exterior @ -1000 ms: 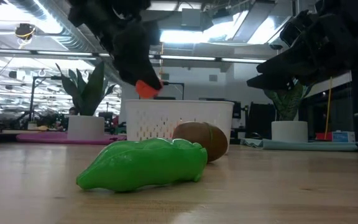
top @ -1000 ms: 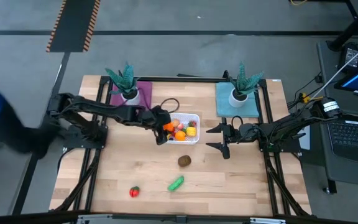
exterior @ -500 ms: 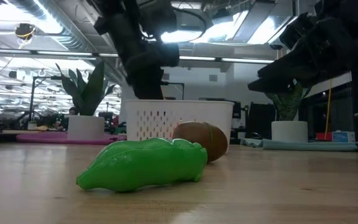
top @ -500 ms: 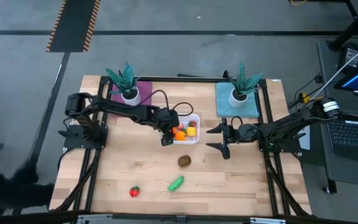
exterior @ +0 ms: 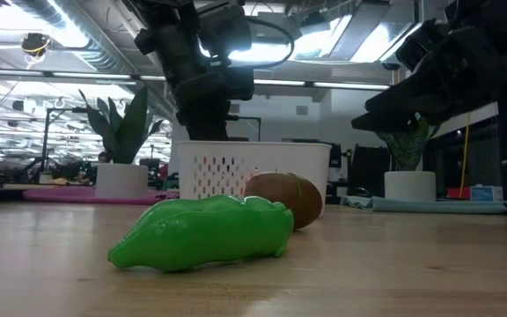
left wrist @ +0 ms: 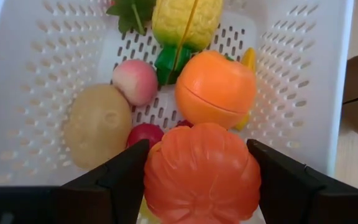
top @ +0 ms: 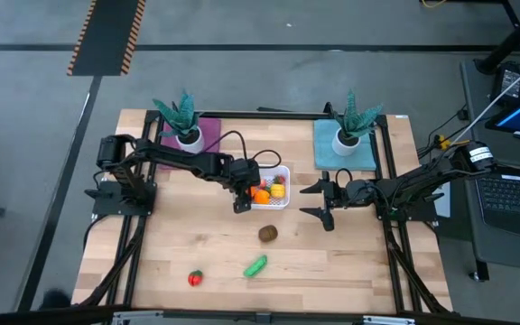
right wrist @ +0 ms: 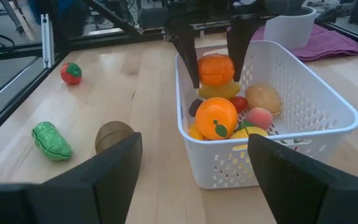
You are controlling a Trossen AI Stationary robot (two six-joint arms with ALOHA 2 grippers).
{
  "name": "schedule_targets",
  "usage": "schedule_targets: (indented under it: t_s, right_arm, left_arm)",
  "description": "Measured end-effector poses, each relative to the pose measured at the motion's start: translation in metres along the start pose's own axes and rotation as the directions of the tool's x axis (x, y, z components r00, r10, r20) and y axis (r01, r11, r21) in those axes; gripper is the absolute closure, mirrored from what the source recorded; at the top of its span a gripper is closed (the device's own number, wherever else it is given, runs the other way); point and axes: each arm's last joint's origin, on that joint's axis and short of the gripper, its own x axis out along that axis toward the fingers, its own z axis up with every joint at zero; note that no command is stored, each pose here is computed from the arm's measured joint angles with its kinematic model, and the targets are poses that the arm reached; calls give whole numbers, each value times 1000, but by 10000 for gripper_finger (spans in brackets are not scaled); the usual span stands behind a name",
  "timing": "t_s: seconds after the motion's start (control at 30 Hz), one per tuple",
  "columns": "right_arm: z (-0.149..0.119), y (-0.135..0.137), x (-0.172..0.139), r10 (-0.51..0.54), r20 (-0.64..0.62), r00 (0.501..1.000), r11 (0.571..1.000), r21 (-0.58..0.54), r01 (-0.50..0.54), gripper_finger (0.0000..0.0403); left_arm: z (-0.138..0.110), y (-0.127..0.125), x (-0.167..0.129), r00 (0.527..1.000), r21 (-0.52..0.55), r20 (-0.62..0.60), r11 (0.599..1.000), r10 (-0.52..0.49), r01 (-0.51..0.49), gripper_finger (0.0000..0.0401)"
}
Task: Pick and placing Produce into tupperware
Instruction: Put the orange pumpkin into the white bin
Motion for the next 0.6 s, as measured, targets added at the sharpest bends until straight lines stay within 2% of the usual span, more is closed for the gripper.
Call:
schedule_targets:
  t_s: [0.23,0.6]
  right_arm:
    - [0,0,0,0,0,1000,1000,0,0,108]
    - [0,0,0,0,0,1000,1000,0,0,108]
  left_arm:
    - [0,-1,0,1000,-4,0,1000,-1,1,100]
    - [0,-2,0,1000,0,1,1000,-3,3,97]
